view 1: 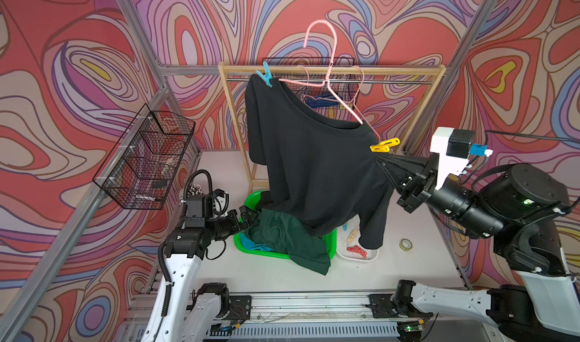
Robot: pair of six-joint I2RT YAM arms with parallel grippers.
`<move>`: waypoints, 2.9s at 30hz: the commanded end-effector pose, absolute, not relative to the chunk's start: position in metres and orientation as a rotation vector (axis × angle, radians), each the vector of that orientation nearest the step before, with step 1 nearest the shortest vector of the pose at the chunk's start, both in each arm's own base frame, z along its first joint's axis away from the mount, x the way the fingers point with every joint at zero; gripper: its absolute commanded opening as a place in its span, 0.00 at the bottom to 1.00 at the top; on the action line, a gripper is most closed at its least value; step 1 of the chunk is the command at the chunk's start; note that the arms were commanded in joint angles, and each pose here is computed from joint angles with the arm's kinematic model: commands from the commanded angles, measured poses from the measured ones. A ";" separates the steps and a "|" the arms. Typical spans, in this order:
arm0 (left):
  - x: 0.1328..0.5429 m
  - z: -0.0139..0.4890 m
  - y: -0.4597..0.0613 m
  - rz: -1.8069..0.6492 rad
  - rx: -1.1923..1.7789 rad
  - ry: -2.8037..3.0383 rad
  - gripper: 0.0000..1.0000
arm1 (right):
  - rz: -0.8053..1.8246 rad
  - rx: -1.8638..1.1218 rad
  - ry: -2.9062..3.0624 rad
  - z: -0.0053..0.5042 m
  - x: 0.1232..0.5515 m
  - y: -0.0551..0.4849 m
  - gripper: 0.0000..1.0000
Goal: Remove the clothespins securing t-shirts to the hanger
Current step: Pick up the hanger from the clothes rail.
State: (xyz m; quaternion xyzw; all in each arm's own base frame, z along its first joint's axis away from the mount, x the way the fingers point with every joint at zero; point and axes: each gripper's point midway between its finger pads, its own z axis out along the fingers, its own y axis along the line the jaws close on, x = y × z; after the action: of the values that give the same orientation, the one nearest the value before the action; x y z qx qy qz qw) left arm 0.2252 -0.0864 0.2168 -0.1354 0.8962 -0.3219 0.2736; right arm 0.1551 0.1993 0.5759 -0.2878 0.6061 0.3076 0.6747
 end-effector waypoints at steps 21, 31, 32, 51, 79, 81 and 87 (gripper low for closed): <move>0.206 0.251 -0.083 -0.802 -0.255 2.362 1.00 | 0.884 -0.700 1.505 0.483 0.162 0.253 0.00; 0.193 0.279 -0.081 -0.783 -0.225 2.298 1.00 | 0.918 -0.695 1.554 0.447 0.166 0.264 0.00; 0.192 0.286 -0.082 -0.788 -0.214 2.266 1.00 | 0.919 -0.691 1.564 0.442 0.167 0.265 0.00; 0.196 0.340 -0.103 -0.935 -0.062 2.114 0.93 | 0.922 -0.688 1.680 0.381 0.180 0.285 0.00; 0.250 0.431 -0.117 -1.125 -0.009 1.778 0.66 | 0.956 -0.749 1.774 0.335 0.180 0.304 0.00; 0.253 0.434 -0.119 -1.133 0.000 1.765 0.64 | 0.957 -0.751 1.774 0.334 0.180 0.305 0.00; 0.262 0.432 -0.140 -1.119 0.098 1.773 0.62 | 0.962 -0.760 1.776 0.333 0.179 0.306 0.00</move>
State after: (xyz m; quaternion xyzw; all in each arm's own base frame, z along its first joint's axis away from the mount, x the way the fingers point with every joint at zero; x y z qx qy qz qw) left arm 0.2568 -0.1321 0.4240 0.0146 0.7431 -0.4668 0.4793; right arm 0.1803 0.3028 0.3267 -0.3119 0.7370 0.3790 0.4647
